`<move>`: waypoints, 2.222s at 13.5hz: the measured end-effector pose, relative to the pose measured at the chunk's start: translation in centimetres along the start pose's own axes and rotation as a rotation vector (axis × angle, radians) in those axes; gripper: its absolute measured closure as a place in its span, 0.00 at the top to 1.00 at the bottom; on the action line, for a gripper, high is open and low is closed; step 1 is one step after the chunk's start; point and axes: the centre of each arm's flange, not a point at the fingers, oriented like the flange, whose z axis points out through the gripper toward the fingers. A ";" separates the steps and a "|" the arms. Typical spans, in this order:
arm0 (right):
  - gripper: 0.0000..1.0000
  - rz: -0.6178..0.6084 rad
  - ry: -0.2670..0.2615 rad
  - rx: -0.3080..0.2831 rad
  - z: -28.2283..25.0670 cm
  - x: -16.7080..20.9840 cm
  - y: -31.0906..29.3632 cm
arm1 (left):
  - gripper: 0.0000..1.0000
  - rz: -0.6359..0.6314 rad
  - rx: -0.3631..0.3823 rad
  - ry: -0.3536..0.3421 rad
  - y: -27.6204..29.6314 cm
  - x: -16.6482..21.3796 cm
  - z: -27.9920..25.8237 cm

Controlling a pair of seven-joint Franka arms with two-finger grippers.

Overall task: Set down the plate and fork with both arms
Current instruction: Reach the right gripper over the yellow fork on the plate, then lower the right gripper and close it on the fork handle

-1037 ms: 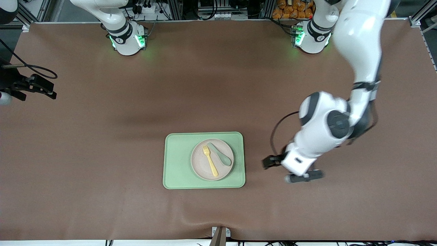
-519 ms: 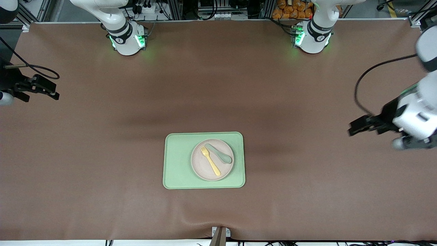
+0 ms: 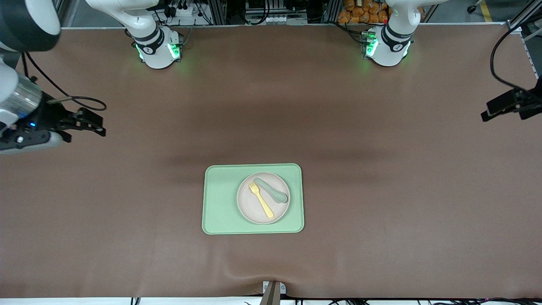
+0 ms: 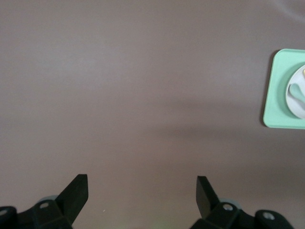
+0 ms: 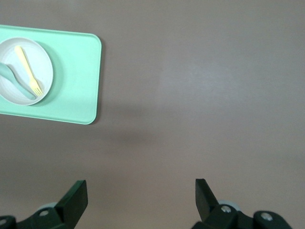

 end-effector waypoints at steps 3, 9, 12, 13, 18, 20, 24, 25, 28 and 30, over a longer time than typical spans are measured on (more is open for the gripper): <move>1.00 -0.066 0.028 0.002 3.3 2.9 -4.2 | 1.00 0.033 0.005 -0.008 1.0 -2.2 -0.9; 1.00 -0.206 0.076 0.003 11.8 8.6 -13.9 | 1.00 0.066 0.007 -0.029 2.0 -2.7 -1.0; 1.00 -0.260 0.126 0.007 16.7 11.9 -18.9 | 1.00 0.083 0.007 -0.022 2.9 -3.2 -1.6; 1.00 -0.262 0.155 0.011 18.6 12.7 -20.5 | 1.00 0.090 0.008 -0.020 3.2 -3.4 -1.7; 1.00 -0.251 0.172 0.020 25.1 13.9 -25.3 | 1.00 0.092 0.008 -0.024 3.3 -3.3 -1.6; 0.96 -0.240 0.175 0.027 26.7 13.8 -27.5 | 1.00 0.095 0.008 -0.024 3.4 -3.4 -1.6; 0.83 -0.259 0.177 0.027 31.1 13.5 -29.6 | 1.00 0.090 0.008 -0.024 3.2 -3.3 -1.6; 0.81 -0.269 0.179 0.028 32.0 13.3 -30.3 | 1.00 0.090 0.008 -0.024 3.2 -3.3 -1.6; 0.78 -0.298 0.189 0.029 34.7 12.5 -32.4 | 1.00 0.090 0.008 -0.024 3.2 -3.3 -1.6; 0.73 -0.310 0.191 0.020 36.0 12.3 -32.8 | 1.00 0.090 0.008 -0.024 3.1 -3.3 -1.6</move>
